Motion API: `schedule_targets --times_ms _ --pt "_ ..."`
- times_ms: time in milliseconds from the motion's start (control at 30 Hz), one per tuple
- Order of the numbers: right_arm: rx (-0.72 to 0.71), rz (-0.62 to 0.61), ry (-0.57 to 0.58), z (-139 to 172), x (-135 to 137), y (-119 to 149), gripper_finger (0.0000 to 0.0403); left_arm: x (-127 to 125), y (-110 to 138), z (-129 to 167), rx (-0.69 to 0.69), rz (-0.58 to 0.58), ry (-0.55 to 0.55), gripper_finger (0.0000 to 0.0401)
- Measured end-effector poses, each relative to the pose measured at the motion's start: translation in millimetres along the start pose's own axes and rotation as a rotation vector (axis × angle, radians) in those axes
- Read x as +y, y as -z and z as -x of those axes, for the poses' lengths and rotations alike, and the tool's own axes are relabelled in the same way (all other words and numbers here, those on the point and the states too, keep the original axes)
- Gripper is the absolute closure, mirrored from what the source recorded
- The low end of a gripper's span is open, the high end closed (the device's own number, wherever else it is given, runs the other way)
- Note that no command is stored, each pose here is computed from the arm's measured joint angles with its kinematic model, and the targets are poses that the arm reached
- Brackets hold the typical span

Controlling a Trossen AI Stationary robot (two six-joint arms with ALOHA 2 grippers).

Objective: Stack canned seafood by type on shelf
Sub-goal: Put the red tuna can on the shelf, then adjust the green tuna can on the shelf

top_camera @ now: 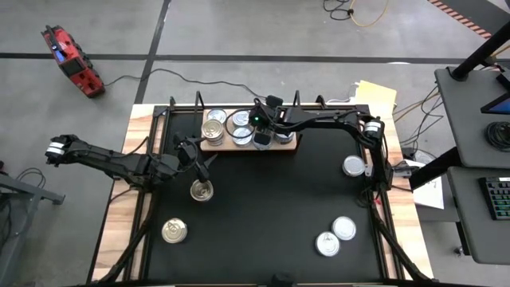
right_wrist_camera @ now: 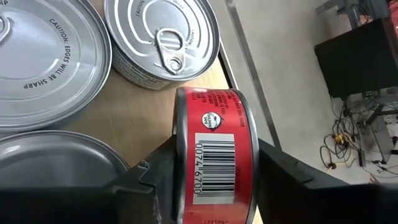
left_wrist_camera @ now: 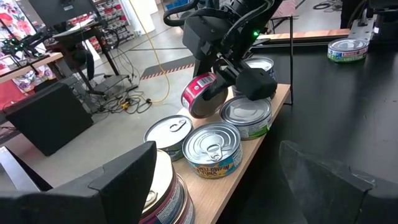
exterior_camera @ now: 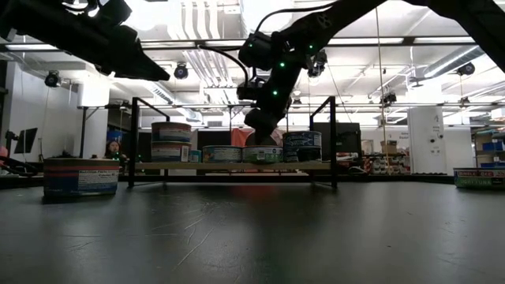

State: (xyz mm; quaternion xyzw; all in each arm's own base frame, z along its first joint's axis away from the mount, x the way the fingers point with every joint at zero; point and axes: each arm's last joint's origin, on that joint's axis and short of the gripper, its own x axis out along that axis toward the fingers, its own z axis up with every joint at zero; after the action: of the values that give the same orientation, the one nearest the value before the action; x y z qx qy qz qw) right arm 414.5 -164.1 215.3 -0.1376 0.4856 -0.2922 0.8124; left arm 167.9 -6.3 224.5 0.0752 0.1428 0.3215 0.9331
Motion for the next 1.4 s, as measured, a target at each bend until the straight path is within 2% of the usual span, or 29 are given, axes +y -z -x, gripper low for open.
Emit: schedule_targets --times_ms 133,367,600,967,1400 --pt "-0.001 -0.001 -0.003 0.0 0.1 0.0 0.0228 0.0 0.0 0.0 0.000 0.000 0.000 0.0078" --pt "-0.002 0.001 -0.008 0.0 0.2 0.0 0.0238 0.0 0.3 0.0 0.003 -0.003 0.000 0.0078" --pt "-0.035 -0.003 -0.130 0.4 4.0 -1.1 0.0236 0.0 0.4 0.0 0.003 -0.004 0.000 0.0078" --pt "-0.034 -0.037 -0.131 0.3 3.9 -1.0 0.0202 0.1 0.8 0.0 0.006 -0.007 0.000 0.0078" --pt "-0.051 -0.062 -0.127 7.7 -0.6 -3.4 0.0200 0.0 1.5 0.0 0.012 -0.013 0.000 0.0078"
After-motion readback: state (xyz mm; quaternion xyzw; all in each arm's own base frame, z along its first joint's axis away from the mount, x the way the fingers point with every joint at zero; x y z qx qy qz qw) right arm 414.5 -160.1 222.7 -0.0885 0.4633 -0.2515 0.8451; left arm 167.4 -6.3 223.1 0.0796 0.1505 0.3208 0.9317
